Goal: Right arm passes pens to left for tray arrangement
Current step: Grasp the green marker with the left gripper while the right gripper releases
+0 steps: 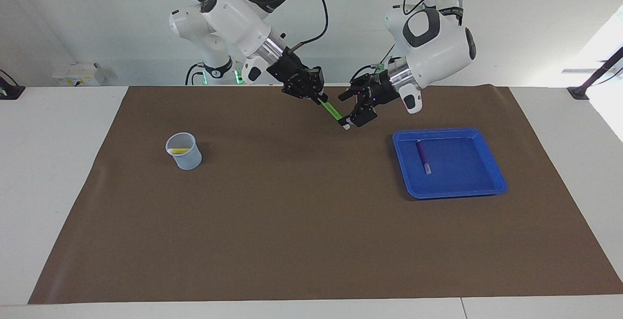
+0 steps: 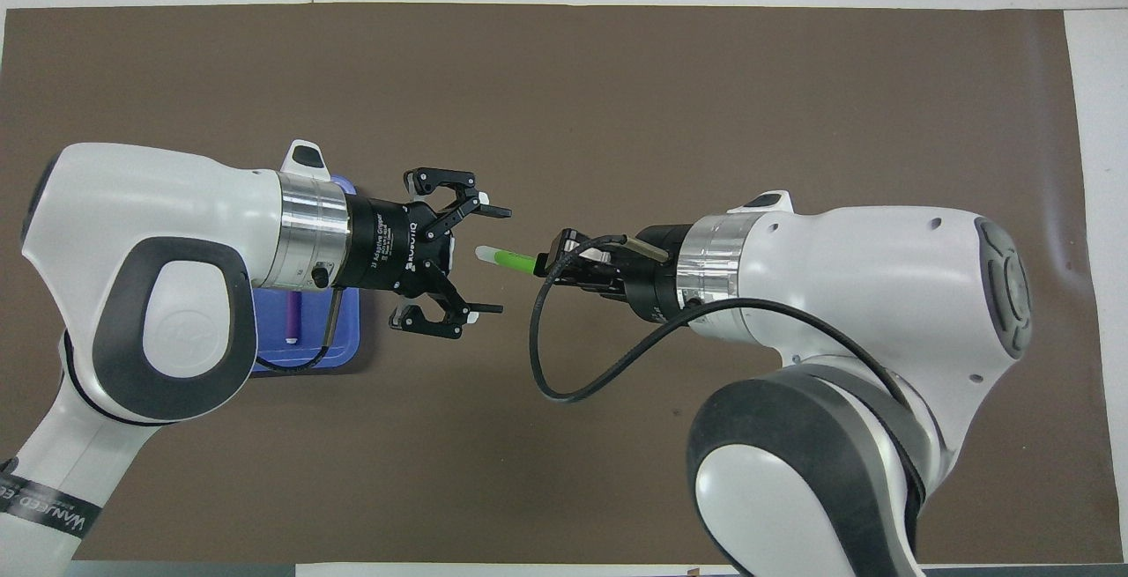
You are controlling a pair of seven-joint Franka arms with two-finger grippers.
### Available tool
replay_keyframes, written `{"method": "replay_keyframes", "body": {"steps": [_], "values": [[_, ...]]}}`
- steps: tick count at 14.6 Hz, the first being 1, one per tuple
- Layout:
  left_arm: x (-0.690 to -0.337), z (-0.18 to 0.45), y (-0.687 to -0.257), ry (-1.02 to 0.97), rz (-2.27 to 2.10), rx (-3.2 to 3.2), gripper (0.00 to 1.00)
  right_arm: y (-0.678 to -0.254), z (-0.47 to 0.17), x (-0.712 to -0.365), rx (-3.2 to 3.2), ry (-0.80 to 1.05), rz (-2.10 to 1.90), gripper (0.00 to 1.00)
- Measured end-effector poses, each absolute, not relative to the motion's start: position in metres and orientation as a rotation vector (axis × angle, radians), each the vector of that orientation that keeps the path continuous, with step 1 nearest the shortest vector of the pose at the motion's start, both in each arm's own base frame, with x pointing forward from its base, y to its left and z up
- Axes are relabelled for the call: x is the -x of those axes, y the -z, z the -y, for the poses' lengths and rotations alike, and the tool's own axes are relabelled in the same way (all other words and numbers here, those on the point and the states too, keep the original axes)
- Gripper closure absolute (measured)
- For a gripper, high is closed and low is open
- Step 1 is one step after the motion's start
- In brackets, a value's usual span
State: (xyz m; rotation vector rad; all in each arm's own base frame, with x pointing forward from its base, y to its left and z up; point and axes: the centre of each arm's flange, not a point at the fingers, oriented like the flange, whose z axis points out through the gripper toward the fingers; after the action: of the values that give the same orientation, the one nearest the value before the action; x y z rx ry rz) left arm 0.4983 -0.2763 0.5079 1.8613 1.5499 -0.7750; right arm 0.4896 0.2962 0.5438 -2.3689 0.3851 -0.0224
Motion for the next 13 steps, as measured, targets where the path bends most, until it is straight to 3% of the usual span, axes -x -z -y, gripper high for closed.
{"method": "replay_keyframes", "body": {"steps": [10,12,13], "values": [[-0.491,0.289,-0.503,0.762,-1.538,-1.871,0.19,-0.543,-0.296,-0.489,2.37,0.021,-0.386,0.82],[-0.49,0.291,-0.503,0.763,-1.535,-1.875,0.34,-0.543,-0.296,-0.489,2.37,0.021,-0.386,0.82],[-0.49,0.291,-0.503,0.762,-1.534,-1.874,0.34,-0.543,-0.296,-0.489,2.37,0.021,-0.386,0.82]]}}
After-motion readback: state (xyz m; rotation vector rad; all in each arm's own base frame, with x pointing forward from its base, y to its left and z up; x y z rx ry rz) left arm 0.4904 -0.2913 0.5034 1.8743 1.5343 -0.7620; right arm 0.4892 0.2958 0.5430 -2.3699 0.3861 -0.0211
